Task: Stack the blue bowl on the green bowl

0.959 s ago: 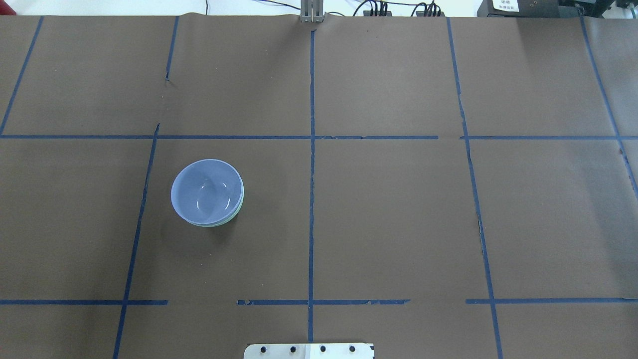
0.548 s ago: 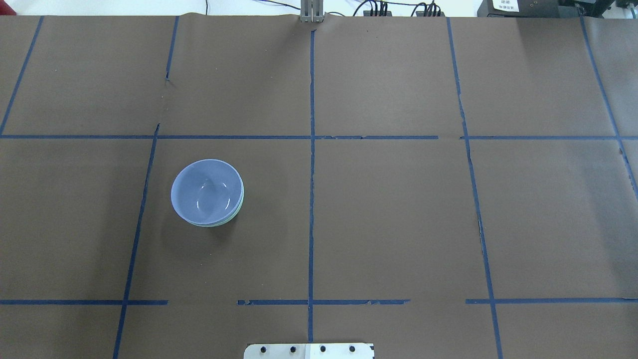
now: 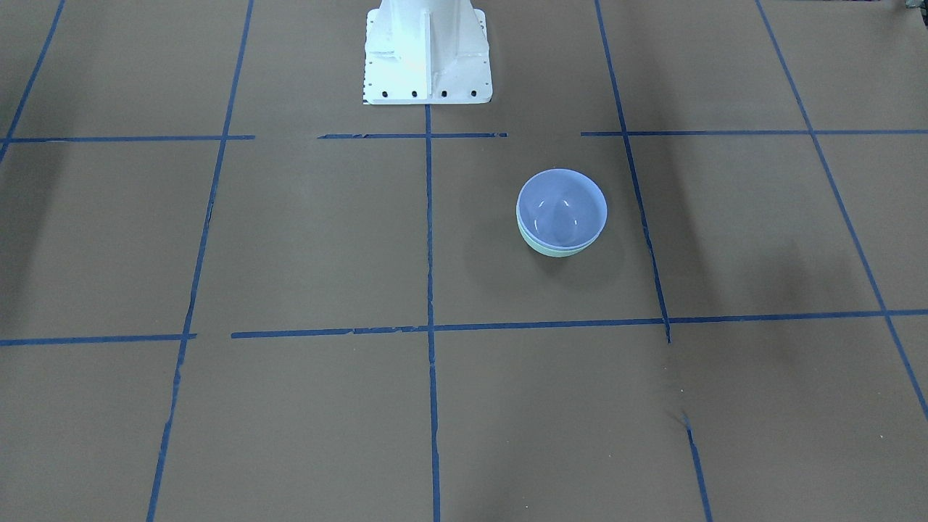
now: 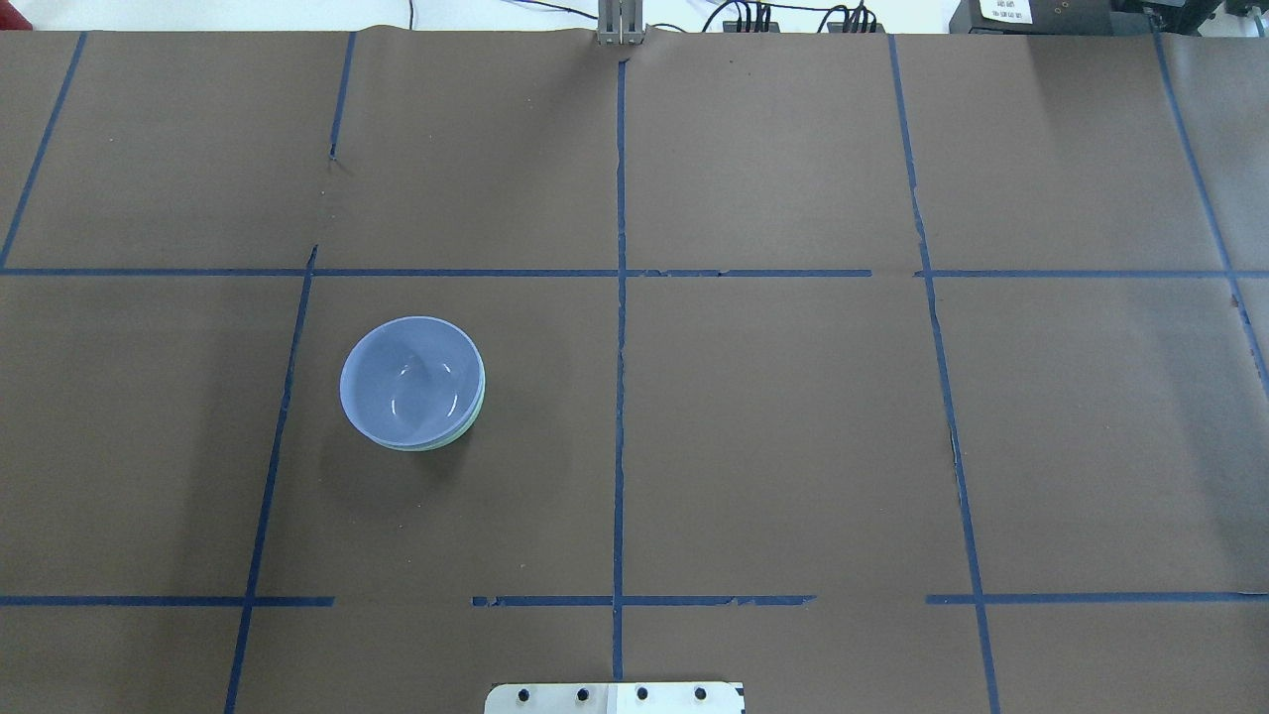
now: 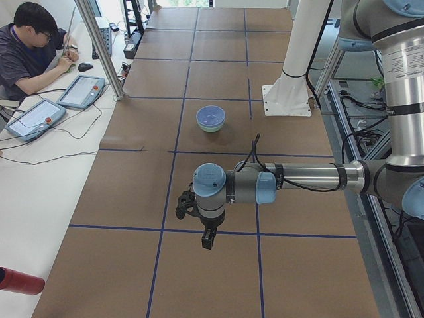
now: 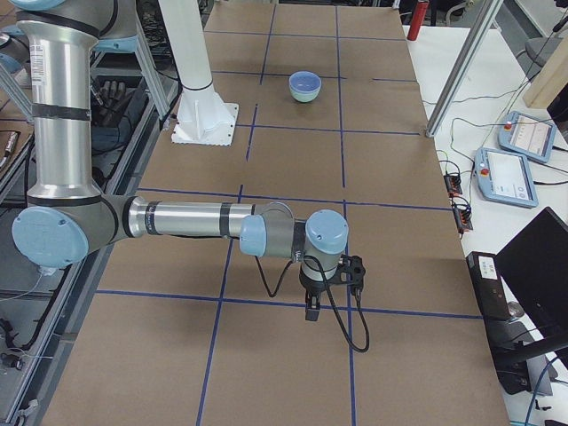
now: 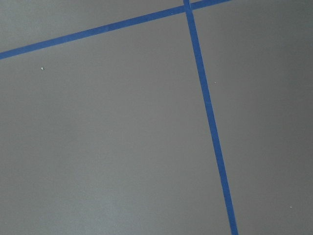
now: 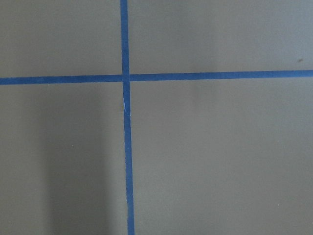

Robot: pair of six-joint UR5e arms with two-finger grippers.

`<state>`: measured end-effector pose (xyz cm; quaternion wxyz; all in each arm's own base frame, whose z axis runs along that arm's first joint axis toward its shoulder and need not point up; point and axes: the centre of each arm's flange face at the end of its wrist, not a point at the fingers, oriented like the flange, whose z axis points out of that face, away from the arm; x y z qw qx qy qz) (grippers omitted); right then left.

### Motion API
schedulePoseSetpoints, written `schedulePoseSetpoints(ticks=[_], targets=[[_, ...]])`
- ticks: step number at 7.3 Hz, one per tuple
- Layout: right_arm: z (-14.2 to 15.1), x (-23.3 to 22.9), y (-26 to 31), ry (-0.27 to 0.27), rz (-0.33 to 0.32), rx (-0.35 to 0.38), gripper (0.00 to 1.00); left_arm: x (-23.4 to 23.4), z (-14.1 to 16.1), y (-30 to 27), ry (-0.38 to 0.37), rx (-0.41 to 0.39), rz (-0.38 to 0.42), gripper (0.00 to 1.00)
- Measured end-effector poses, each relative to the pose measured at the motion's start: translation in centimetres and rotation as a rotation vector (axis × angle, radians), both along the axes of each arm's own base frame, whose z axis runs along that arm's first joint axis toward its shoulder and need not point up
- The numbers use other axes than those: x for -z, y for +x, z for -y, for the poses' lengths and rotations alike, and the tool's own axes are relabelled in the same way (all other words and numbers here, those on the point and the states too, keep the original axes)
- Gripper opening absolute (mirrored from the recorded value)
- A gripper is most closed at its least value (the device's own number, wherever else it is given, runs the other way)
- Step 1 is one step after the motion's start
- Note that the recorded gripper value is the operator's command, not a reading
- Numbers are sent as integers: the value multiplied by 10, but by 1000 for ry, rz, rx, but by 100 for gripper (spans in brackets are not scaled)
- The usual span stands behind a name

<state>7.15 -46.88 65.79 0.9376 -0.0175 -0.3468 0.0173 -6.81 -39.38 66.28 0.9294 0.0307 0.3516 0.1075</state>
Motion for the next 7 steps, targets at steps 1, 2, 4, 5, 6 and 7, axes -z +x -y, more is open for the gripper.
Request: schedulePoseSetpoints(ticks=[1, 2, 4, 5, 6, 7], targets=[[0, 0, 0, 0, 0, 0, 100, -1, 0, 0, -2, 0, -2, 100], [0, 0, 0, 0, 0, 0, 100, -1, -1, 0, -3, 0, -3, 100], [0, 0, 0, -1, 0, 0, 100, -2, -1, 0, -5, 0, -5, 100], [0, 0, 0, 0, 0, 0, 100, -2, -1, 0, -5, 1, -5, 100], [0, 0, 0, 0, 0, 0, 100, -1, -1, 0, -3, 1, -6, 100], [0, 0, 0, 0, 0, 1, 100, 0, 0, 0, -1, 1, -6, 100]])
